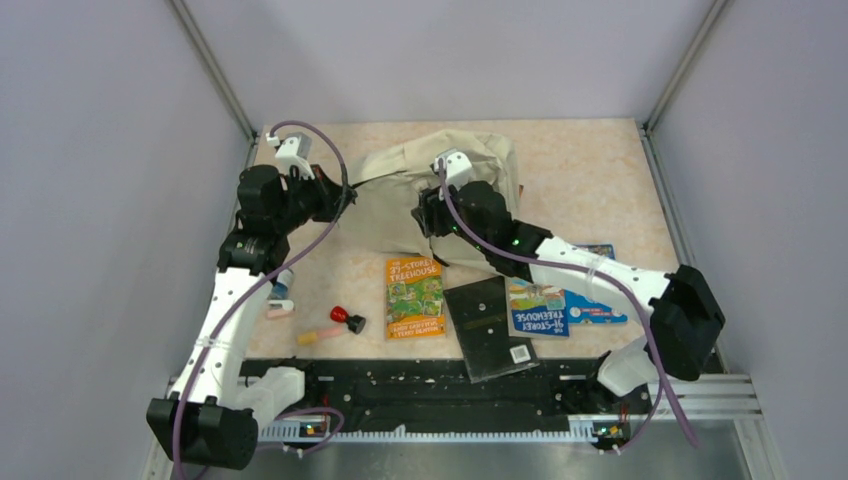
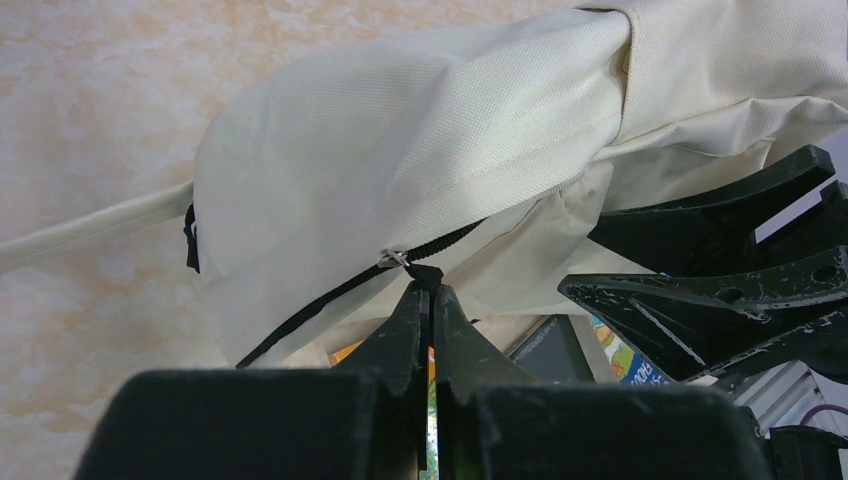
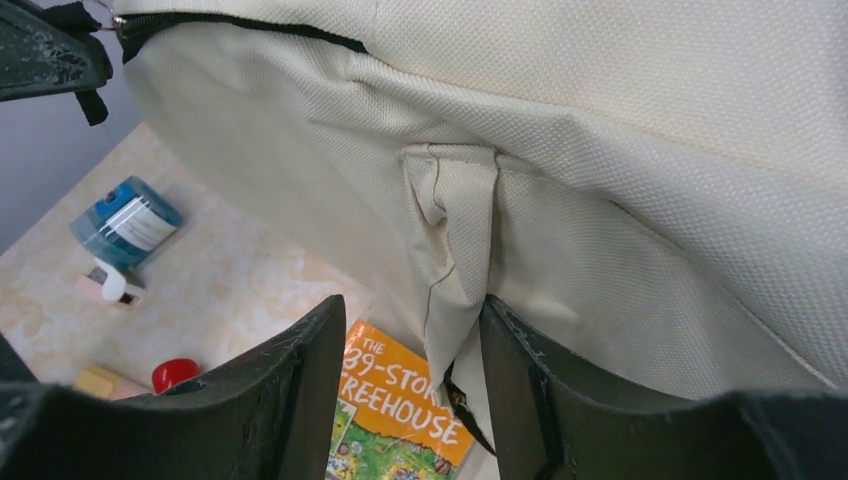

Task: Pack the student bag
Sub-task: Unzip the student bag at the center of the board.

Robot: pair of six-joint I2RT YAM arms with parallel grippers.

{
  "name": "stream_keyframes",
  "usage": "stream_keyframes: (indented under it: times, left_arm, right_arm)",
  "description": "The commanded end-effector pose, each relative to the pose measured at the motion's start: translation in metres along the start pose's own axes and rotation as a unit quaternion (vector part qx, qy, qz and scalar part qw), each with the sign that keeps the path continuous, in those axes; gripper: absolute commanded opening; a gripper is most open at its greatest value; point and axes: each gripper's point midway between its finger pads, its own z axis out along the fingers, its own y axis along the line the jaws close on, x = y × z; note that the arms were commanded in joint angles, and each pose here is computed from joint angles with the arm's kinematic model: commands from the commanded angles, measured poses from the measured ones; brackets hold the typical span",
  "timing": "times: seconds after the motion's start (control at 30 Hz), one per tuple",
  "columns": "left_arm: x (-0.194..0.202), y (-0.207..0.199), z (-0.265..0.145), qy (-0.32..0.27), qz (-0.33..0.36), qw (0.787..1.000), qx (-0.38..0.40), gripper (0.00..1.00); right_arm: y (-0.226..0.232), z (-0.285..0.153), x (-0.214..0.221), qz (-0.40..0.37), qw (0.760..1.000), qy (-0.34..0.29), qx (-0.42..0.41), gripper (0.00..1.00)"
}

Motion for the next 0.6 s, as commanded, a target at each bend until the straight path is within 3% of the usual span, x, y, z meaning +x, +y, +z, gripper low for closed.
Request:
stream_keyframes:
  times: [0.0, 0.13, 0.2, 0.3, 0.4, 0.57]
  left_arm:
    - [-0.017, -0.010, -0.005, -0.034, 0.021, 0.999, 0.019, 0.00]
    - [-0.017, -0.010, -0.005, -0.035, 0.021, 0.999, 0.019, 0.00]
    - [-0.017, -0.010, -0.005, -0.034, 0.021, 0.999, 0.020, 0.00]
    - [-0.017, -0.010, -0.005, -0.034, 0.021, 0.999, 0.020, 0.00]
    - [-0.018, -0.010, -0.006, -0.036, 0.022, 0.999, 0.019, 0.00]
    - [-0.020, -0.008, -0.008, -0.042, 0.026, 0.999, 0.009, 0.00]
  right_arm:
    - [0.002, 0.004, -0.040, -0.018, 0.998, -0.055, 0.038, 0.51]
    - [-0.001, 0.009, -0.041, -0.025, 0.997, -0.059, 0.051, 0.54]
    - [-0.002, 0.011, -0.042, -0.029, 0.996, -0.062, 0.055, 0.50]
    - [-0.010, 0.014, -0.045, -0.036, 0.994, -0.070, 0.078, 0.34]
    - [-0.021, 0.015, -0.048, -0.042, 0.990, -0.077, 0.110, 0.03]
    - [-0.029, 0.005, -0.057, -0.038, 0.986, -0.098, 0.131, 0.00]
